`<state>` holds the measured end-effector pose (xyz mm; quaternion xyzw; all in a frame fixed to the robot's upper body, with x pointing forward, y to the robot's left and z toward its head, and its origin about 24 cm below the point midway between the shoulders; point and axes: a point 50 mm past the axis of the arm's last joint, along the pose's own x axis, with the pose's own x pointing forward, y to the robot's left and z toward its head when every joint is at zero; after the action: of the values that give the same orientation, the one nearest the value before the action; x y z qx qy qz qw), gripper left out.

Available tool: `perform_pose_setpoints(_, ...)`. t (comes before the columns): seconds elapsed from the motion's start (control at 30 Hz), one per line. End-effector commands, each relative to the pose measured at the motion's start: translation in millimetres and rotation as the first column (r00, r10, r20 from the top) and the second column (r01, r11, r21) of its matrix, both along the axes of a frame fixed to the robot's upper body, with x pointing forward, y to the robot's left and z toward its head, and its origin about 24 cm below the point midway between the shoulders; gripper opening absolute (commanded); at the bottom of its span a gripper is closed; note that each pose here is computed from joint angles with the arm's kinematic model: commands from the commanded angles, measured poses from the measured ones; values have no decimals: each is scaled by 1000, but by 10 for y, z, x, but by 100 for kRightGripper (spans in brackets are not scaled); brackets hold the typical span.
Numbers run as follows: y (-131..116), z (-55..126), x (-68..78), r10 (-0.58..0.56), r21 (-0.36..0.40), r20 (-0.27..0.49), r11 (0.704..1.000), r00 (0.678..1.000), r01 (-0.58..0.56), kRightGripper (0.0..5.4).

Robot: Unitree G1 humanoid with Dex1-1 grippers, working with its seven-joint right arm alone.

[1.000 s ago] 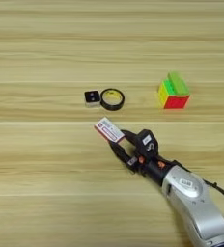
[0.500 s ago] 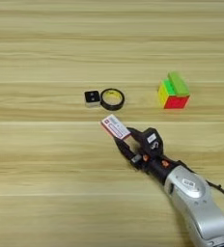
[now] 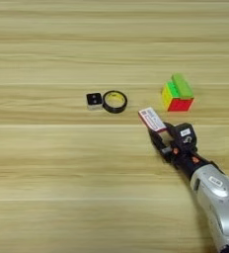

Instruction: Move the objects on the table

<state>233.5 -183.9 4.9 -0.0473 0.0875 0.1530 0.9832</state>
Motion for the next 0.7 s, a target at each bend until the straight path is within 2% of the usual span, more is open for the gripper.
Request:
perform_pose_setpoints(0.03, -59, 162, 183, -56, -7, 78, 998, 995, 56, 244)
perform_pose_setpoints(0.5, 102, 142, 309, -8, -1, 70, 1000, 998, 8, 378)
perform_pose_setpoints(0.7, 147, 192, 281, 10, -1, 92, 1000, 996, -10, 441)
